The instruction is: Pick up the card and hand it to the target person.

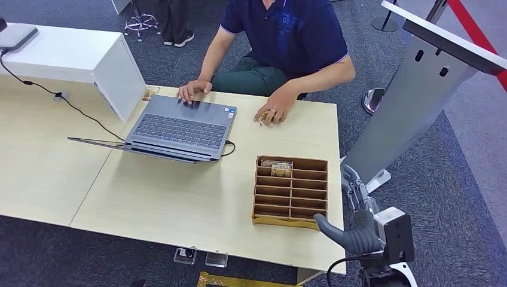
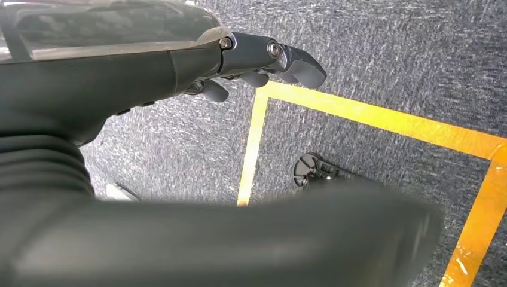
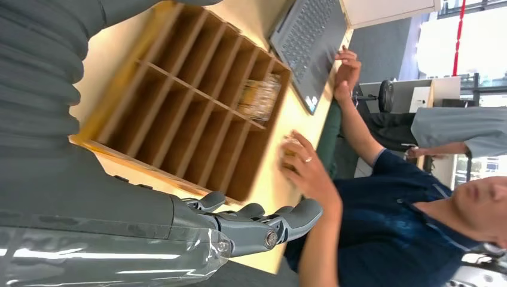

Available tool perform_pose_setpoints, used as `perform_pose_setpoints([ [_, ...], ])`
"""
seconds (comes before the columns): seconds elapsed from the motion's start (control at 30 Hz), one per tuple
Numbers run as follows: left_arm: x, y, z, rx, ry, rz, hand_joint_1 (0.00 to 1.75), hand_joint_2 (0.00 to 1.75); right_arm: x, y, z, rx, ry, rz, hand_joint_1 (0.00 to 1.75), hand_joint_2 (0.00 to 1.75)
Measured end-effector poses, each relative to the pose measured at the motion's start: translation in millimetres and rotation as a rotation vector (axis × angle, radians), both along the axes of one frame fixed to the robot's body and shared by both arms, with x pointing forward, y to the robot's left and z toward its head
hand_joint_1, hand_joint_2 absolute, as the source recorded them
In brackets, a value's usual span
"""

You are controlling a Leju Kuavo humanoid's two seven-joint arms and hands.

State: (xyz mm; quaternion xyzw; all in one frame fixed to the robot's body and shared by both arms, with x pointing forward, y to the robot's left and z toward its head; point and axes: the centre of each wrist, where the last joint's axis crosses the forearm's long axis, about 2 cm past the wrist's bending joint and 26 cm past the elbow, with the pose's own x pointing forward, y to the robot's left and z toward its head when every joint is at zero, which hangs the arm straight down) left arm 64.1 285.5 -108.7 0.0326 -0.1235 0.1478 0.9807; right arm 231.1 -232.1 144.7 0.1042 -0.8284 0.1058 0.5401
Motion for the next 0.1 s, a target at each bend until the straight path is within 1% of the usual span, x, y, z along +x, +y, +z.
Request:
perform_pose_setpoints([
  [0.1,0.4,0.2,0.1,0.001,0.003,0.011,0.00,1.75,-13.0,-4.6,-14.8,0.030,0.042,-0.011,0.00,1.75],
])
